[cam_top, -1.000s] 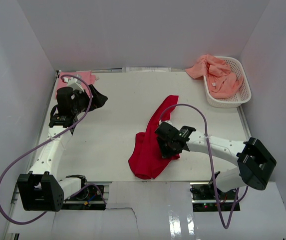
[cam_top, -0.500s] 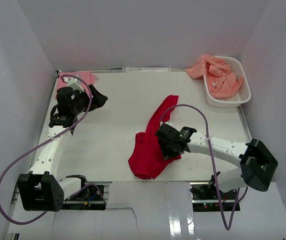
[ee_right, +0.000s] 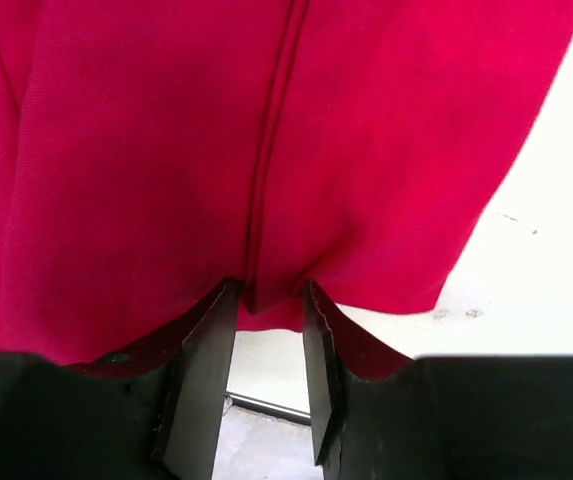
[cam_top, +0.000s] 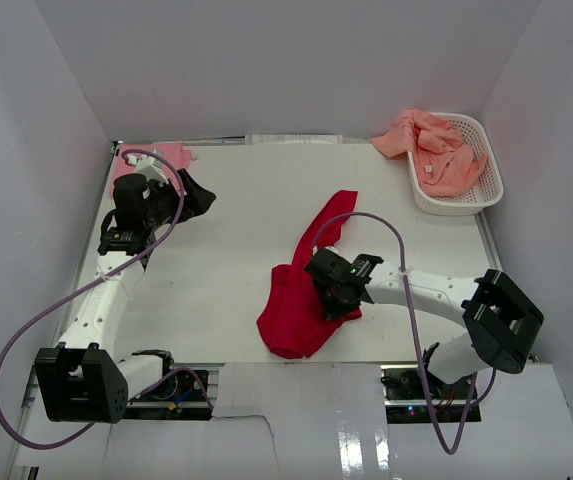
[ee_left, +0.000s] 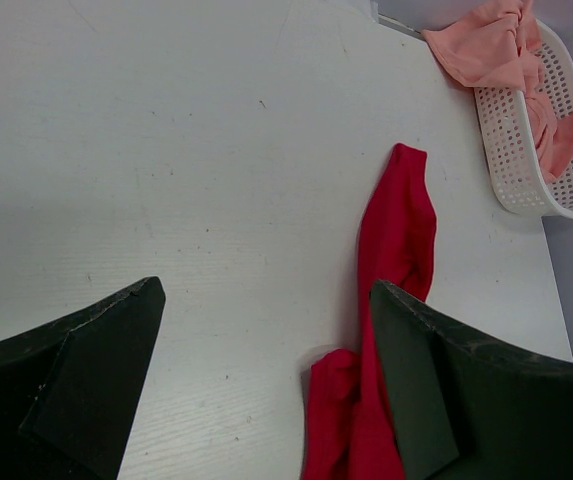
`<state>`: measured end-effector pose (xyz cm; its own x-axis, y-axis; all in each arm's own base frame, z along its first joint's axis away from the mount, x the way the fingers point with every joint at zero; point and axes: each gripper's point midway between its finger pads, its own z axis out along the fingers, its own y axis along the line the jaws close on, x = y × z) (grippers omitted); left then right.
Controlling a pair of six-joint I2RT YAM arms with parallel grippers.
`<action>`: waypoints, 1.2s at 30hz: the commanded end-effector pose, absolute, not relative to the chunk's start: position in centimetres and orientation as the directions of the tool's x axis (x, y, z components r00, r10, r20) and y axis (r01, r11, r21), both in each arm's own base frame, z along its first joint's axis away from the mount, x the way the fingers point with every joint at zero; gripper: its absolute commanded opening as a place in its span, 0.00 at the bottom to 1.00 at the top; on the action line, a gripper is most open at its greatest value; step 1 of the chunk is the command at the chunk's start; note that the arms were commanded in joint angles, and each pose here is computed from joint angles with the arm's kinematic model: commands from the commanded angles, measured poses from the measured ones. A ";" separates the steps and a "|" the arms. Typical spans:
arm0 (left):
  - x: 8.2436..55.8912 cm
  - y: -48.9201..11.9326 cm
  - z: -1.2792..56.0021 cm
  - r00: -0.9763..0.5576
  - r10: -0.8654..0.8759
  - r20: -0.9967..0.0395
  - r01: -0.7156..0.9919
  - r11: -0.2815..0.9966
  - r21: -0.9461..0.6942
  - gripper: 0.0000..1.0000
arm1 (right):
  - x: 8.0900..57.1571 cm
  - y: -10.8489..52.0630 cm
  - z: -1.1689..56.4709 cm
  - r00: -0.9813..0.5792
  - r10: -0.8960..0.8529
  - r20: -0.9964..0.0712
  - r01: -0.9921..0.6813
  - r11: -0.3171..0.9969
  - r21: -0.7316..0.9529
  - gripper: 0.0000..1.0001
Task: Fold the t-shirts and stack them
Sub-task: Flatten out the tshirt
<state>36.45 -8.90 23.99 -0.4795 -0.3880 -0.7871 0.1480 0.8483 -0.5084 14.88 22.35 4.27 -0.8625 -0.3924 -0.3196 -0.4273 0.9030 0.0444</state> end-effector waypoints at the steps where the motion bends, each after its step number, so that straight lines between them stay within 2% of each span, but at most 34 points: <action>1: 36.4 -9.1 25.5 -0.458 -0.380 -0.804 0.179 0.847 -0.501 0.94 | 15.3 23.5 4.5 -0.850 -0.397 -0.346 -0.446 0.892 0.073 0.31; 2: 36.4 -9.2 25.4 -0.460 -0.380 -0.803 0.179 0.846 -0.503 0.94 | 15.2 23.4 4.5 -0.851 -0.400 -0.341 -0.447 0.892 0.067 0.23; 8: 36.3 -9.2 25.4 -0.460 -0.379 -0.803 0.179 0.846 -0.502 0.94 | 16.0 23.9 6.5 -0.835 -0.393 -0.386 -0.449 0.891 0.064 0.09; 15: 36.3 -9.1 25.3 -0.461 -0.379 -0.802 0.177 0.847 -0.502 0.94 | 19.8 24.9 12.6 -0.764 -0.419 -0.491 -0.469 0.883 -0.025 0.08; 20: 36.4 -9.2 25.1 -0.467 -0.380 -0.798 0.174 0.846 -0.504 0.94 | 24.8 27.4 20.1 -0.689 -0.379 -0.618 -0.493 0.870 0.017 0.08; 27: 36.8 -10.5 23.9 -0.507 -0.348 -0.789 0.190 0.847 -0.496 0.94 | 36.4 28.5 27.8 -0.638 -0.243 -0.731 -0.470 0.874 0.120 0.08; 31: 37.1 -13.1 22.2 -0.568 -0.269 -0.778 0.222 0.860 -0.460 0.94 | 42.8 26.1 31.2 -0.621 -0.104 -0.777 -0.381 0.906 0.183 0.08; 33: 36.9 -15.0 20.5 -0.644 -0.204 -0.737 0.235 0.865 -0.444 0.93 | 46.2 21.9 32.6 -0.618 0.029 -0.786 -0.292 0.920 0.263 0.08; 34: 37.2 -15.7 20.5 -0.648 -0.186 -0.739 0.251 0.863 -0.438 0.92 | 46.5 21.9 32.5 -0.612 0.032 -0.790 -0.293 0.919 0.264 0.08; 36: 36.7 -17.0 19.6 -0.685 -0.146 -0.713 0.262 0.865 -0.428 0.91 | 48.2 18.1 32.6 -0.599 0.128 -0.790 -0.215 0.925 0.313 0.08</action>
